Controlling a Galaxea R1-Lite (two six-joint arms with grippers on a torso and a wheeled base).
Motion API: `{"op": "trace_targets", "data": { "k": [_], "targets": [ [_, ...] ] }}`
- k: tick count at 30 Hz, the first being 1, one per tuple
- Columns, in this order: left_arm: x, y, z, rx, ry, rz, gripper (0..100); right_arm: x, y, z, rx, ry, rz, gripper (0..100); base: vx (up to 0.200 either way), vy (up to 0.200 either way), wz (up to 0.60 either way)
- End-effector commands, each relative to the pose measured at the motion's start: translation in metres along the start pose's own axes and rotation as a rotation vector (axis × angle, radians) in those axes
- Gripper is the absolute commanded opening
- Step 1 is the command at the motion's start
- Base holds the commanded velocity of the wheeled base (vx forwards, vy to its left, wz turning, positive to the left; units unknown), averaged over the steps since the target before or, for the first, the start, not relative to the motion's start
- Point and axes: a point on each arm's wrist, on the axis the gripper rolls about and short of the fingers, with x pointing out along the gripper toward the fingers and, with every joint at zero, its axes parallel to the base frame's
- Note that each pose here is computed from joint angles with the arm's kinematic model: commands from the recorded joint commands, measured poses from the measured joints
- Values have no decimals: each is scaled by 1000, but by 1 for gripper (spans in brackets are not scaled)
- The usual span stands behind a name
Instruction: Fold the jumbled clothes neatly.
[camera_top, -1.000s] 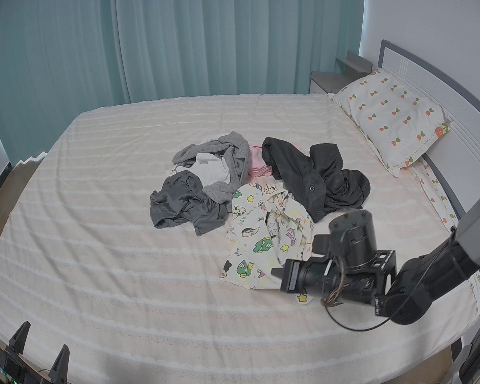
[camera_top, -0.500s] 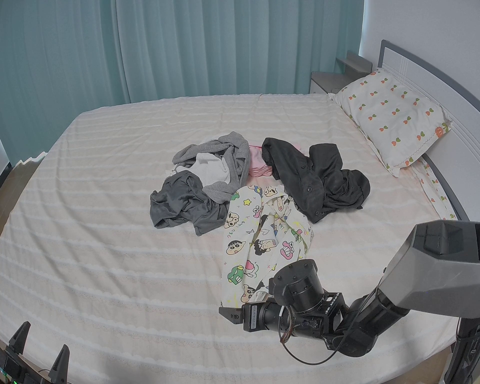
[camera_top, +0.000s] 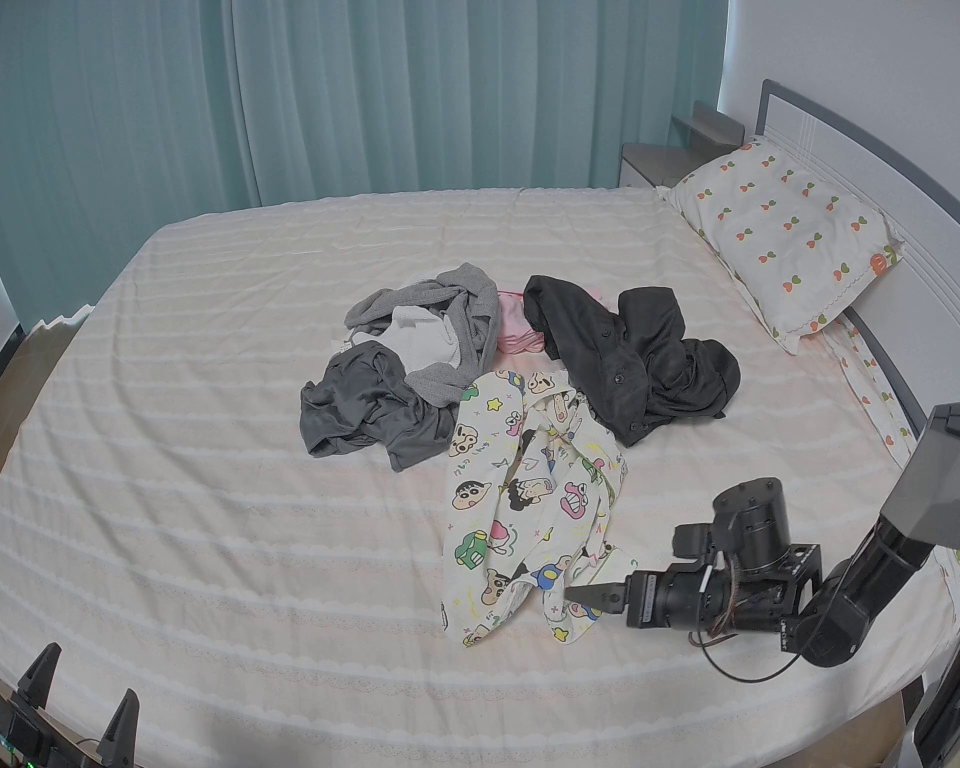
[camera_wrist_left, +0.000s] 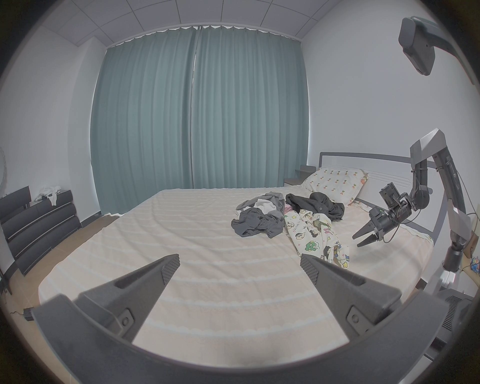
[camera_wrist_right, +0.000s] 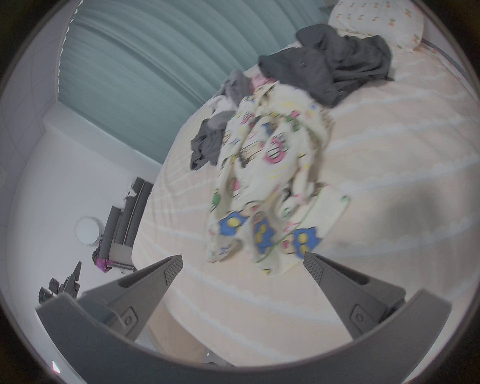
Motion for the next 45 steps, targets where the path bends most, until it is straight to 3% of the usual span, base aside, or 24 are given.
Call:
{"op": "trace_targets", "data": {
  "k": [1,13,32,45],
  "targets": [
    [1,0,-3,-1,9,1,100,3,-44,8,37,-6,-70,100,0,0,0],
    [1,0,-3,-1,9,1,100,66,-71,28,-22,-30,-86,100,0,0,0],
    [1,0,-3,-1,9,1,100,66,-86,45,-127,-45,-127,100,0,0,0],
    [1,0,-3,-1,9,-1,100,74,-80,28,-243,59,-8,100,0,0,0]
  ]
}}
